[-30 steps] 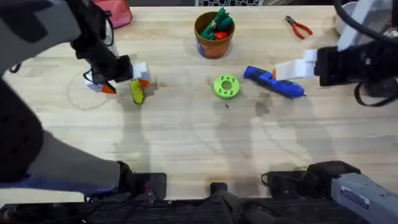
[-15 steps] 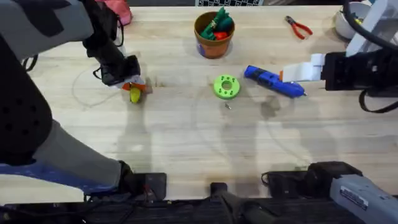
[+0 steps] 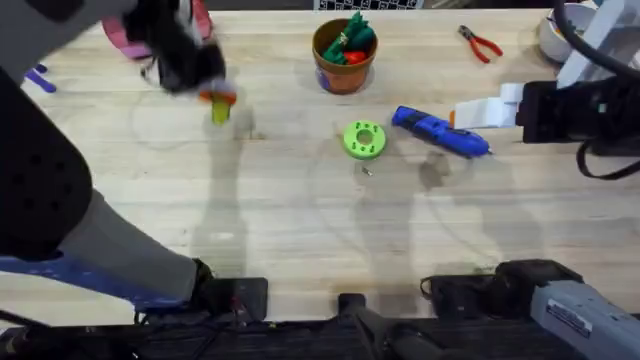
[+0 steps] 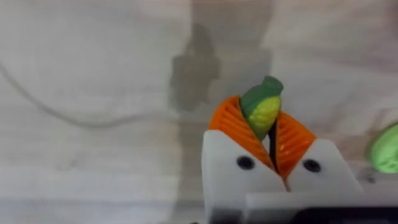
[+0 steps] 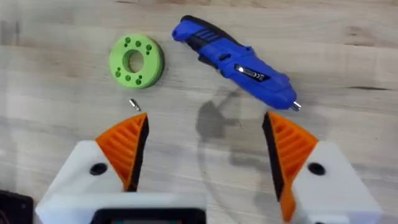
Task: Pick up the gripper from the table and insert it into the empty holder that is missing its gripper. Then pick up a screw, insert it into the mounting hole, and use the screwdriver to tighten it. Finally, clean up the table by picking up the vegetable and placing it into the bucket.
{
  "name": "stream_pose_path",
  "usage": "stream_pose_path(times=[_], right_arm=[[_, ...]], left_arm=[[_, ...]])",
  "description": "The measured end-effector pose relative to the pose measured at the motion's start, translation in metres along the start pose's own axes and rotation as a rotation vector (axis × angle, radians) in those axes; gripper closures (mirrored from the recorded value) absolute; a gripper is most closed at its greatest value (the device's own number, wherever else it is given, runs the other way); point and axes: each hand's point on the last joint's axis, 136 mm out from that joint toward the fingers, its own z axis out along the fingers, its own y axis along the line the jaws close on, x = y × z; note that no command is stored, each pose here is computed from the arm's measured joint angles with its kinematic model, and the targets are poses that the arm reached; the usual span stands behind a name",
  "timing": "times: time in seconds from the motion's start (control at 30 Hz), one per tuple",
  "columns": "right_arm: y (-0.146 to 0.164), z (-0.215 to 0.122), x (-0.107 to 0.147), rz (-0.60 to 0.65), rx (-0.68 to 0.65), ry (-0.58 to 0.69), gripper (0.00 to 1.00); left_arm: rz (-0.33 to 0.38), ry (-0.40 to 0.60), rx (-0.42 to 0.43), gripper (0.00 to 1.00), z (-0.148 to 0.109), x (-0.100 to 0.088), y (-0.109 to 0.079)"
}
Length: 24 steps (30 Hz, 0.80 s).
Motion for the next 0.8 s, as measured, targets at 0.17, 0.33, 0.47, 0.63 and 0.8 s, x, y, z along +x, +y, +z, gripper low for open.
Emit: stream_pose_path(times=[0.17,0.33,0.47,0.63,0.8], right_arm=[[0.000,0.000,0.000,0.000,0.000,-0.001,0.008],[0.000,0.000,-0.001,0.000,0.000,-0.002,0.009],[0.000,0.000,-0.001,0.000,0.000,-0.003,0.008],[0.000,0.000,-0.001,-0.001,0.000,-0.003,0.008],[0.000,0.000,-0.001,0.000,0.000,-0.003,0.007]], left_arm=[[0.153,-0.205,0.091,0.965,-0.045,-0.048,-0.065],[0.290,-0.371,0.187,0.965,-0.077,-0.071,-0.133],[0.356,-0.430,0.237,0.965,-0.090,-0.077,-0.170],[0.405,-0.423,0.279,0.965,-0.069,-0.088,-0.206],[0.456,-0.363,0.300,0.965,-0.016,-0.088,-0.237]])
